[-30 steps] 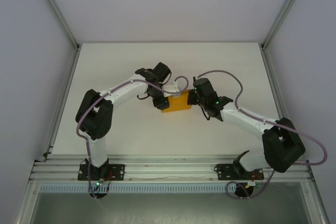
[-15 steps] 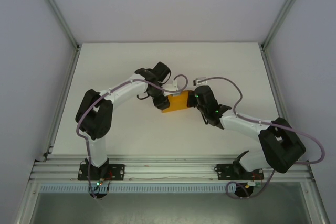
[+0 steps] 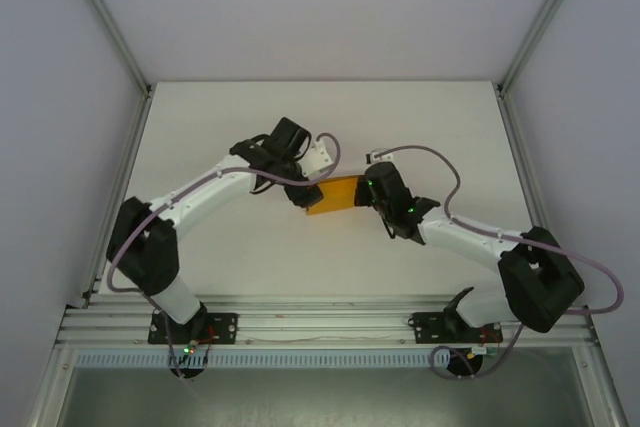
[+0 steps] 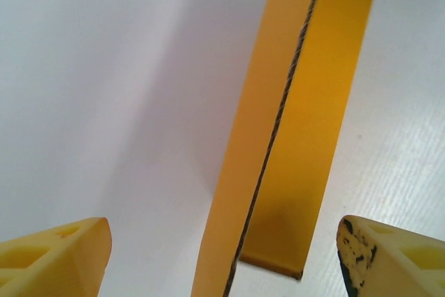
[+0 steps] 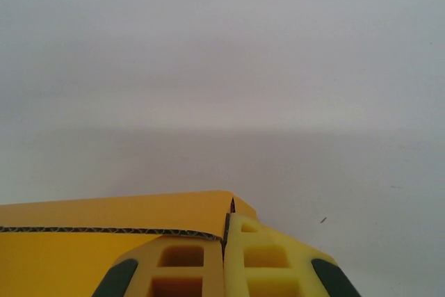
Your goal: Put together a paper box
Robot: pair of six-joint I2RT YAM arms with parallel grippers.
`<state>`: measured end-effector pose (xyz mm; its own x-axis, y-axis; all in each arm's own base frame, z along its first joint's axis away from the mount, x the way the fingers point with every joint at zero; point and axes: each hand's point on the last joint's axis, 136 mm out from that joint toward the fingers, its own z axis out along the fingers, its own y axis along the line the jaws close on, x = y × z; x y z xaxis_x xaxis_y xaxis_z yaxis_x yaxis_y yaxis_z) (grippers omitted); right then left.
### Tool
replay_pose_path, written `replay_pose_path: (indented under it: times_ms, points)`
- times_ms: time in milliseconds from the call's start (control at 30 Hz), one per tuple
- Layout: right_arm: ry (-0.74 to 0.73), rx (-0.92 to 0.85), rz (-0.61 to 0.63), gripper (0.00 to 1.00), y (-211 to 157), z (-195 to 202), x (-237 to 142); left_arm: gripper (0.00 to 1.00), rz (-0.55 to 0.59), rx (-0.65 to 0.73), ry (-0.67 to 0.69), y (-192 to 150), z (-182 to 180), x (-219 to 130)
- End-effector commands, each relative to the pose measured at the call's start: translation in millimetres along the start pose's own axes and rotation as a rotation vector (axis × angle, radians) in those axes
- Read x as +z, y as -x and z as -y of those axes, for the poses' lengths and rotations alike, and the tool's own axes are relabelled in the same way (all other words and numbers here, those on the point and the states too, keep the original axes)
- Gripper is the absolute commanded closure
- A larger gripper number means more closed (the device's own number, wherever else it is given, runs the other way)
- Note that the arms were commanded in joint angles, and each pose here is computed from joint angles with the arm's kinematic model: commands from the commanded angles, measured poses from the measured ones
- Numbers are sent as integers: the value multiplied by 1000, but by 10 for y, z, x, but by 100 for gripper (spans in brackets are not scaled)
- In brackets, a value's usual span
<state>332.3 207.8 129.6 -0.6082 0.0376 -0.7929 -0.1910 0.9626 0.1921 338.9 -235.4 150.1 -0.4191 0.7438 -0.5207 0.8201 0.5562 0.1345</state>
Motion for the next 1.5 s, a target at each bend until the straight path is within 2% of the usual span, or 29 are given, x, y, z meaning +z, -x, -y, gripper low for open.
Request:
replay_pose_path:
  times_ms: [0,100,200,300,367,567,633,733,867,933,1067,1200,1267,1367,1467]
  points:
    - [-123,-32,-238,100,-635,277,-5,26,-1,-126,129,-69,-173,-88]
    - [-126,-21,-257,100,-633,262,-12,47,-11,-191,122,-113,-140,-124]
    - [-106,-26,-262,100,-612,210,-12,54,-10,-187,104,-134,-101,-69]
    - [-123,-21,-255,100,-582,229,-17,77,-23,-201,109,-123,-129,-31]
    - [-139,-17,-255,100,-571,247,-14,88,-19,-206,95,-93,-116,-35]
    - [-173,-24,-271,100,-573,237,5,90,31,-232,42,-42,-13,-17]
    - [-176,-23,-275,100,-575,218,11,97,34,-268,41,-36,-7,13]
    - [-198,-2,-270,100,-563,234,12,100,77,-366,40,58,-30,9]
    - [-247,43,-251,100,-494,250,-42,100,126,-581,-161,326,212,-3]
    - [-241,46,-246,100,-497,213,-55,100,108,-639,-219,354,292,10]
    - [-239,57,-262,100,-551,196,-36,100,46,-721,-174,259,229,24]
    - [-263,46,-262,100,-570,208,-48,100,-44,-807,-202,195,240,65]
    - [-270,38,-256,100,-566,207,-67,100,-98,-828,-144,83,177,133]
    - [-268,44,-253,100,-579,206,-76,100,-128,-845,-124,-24,193,239]
    - [-257,44,-235,100,-580,201,-67,100,-150,-817,-39,-189,149,325]
